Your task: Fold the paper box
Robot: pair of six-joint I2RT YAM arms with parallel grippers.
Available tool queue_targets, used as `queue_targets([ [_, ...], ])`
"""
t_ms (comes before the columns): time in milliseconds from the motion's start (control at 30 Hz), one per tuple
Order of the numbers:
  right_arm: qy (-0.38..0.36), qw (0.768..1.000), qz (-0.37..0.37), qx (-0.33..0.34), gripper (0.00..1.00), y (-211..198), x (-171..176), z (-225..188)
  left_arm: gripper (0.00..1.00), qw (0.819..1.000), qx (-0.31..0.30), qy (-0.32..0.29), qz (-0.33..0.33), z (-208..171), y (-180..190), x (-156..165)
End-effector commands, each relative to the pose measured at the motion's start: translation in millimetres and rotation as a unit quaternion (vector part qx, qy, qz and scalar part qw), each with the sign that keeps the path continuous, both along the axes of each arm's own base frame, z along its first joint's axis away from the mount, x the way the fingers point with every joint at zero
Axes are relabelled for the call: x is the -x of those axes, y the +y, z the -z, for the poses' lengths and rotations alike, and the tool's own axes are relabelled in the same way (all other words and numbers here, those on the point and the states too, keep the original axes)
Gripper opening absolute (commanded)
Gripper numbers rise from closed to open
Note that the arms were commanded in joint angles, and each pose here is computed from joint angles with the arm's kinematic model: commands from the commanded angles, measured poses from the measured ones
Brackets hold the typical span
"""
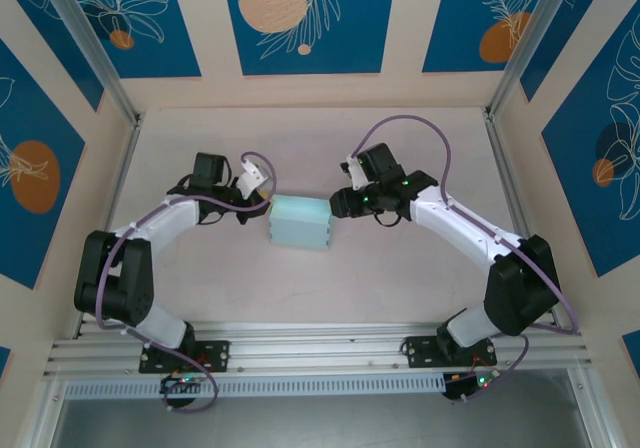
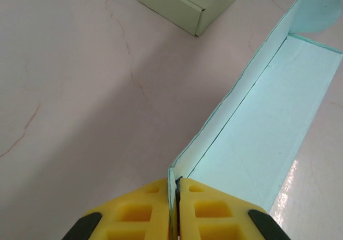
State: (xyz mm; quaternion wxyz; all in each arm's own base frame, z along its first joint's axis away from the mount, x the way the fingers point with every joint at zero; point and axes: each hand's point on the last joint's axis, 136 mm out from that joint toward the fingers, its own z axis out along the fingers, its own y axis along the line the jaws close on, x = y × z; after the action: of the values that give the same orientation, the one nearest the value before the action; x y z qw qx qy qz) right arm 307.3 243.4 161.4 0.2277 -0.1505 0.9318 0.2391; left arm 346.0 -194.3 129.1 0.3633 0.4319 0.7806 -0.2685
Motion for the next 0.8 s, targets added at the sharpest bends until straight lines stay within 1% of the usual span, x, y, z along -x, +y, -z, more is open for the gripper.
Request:
queue_targets([
  [0,-0.004,1.0,0.013,0.0,0.44,3,-9,4,0.11,1.0,0.0,-0.012,0.001,-6,-2,3],
  [333,0.002,0.999,-0.002,0.041,0.38,19,-12,18,0.11,1.0,-0.002,-0.019,-0.006,-9,0,3],
  [467,-0.001,0.998,0.009,0.056,0.26,21,-15,18,0.11,1.0,0.001,-0.02,-0.015,-11,0,2],
  [533,-0.004,0.998,0.015,0.065,0.21,20,-16,16,0.1,0.999,0.005,-0.024,-0.027,-13,1,0],
  [700,-0.01,0.996,0.031,0.079,0.2,21,-18,15,0.1,0.995,0.03,-0.047,-0.089,-25,3,-6],
  [767,-0.015,0.996,0.037,0.083,0.16,22,-21,14,0.1,0.991,0.041,-0.058,-0.114,-28,3,-6],
])
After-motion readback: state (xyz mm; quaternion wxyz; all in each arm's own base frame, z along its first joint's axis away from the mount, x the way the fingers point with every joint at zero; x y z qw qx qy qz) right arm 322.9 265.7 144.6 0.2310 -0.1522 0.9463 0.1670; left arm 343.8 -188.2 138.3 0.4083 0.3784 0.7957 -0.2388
